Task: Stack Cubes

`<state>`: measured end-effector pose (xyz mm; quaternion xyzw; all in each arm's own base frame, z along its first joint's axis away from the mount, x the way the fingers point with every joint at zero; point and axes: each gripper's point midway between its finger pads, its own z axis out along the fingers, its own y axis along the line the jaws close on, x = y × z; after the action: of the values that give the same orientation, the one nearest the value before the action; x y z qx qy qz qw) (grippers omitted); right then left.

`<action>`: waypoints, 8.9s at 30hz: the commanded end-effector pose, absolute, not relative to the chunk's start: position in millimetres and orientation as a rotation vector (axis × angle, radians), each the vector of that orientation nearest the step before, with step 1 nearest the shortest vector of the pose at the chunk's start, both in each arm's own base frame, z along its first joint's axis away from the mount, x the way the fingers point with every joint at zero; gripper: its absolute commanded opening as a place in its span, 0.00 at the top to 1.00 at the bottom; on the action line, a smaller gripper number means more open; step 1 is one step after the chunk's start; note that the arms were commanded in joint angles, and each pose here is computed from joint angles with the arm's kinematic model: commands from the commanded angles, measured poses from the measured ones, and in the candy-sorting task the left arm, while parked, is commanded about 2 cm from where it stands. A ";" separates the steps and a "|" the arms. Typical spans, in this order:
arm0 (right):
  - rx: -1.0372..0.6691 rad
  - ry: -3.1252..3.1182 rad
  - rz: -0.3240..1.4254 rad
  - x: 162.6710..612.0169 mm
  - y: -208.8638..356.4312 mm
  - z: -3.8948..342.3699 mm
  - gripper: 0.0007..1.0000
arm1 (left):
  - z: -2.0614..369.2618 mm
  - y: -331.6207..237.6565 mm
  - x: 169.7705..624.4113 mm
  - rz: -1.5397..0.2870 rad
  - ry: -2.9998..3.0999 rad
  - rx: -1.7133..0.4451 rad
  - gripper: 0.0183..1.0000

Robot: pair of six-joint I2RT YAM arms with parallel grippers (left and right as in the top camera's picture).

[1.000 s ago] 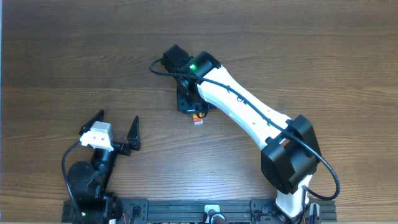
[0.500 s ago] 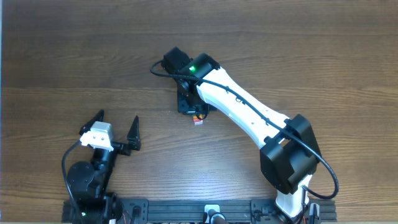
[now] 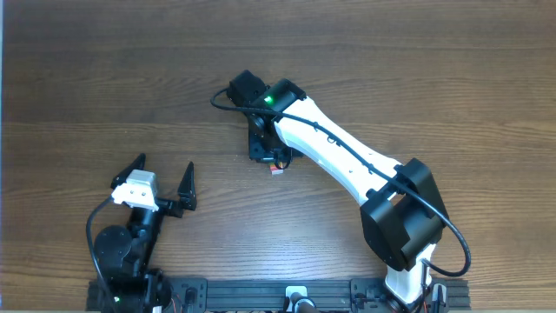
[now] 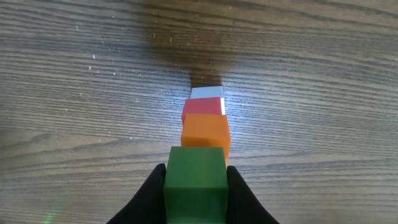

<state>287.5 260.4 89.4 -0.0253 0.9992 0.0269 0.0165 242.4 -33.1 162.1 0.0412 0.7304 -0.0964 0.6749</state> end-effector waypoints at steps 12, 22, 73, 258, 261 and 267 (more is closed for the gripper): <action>-0.062 3.115 0.053 287.5 257.9 79.8 0.99 | 161.4 -33.1 242.3 -0.208 1.637 0.105 0.00; -0.060 3.115 0.047 287.9 256.7 79.4 0.99 | 161.4 -33.1 242.3 -0.208 1.637 0.105 0.00; -0.042 3.106 0.014 291.6 249.2 75.5 0.04 | 161.4 -33.1 242.3 -0.208 1.637 0.105 0.00; -0.077 3.068 0.084 279.5 256.9 119.5 0.99 | 161.4 -33.1 242.3 -0.208 1.637 0.105 0.00; -0.076 3.067 0.080 280.0 256.2 119.2 0.99 | 161.4 -33.1 242.3 -0.208 1.637 0.105 0.00; -0.068 3.066 0.079 281.3 254.8 117.2 0.99 | 161.4 -33.1 242.3 -0.208 1.637 0.105 0.00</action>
<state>280.9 257.8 114.5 -0.0281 0.9988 0.0275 0.0287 242.4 -33.1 162.1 0.0412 0.7304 -0.0964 0.6749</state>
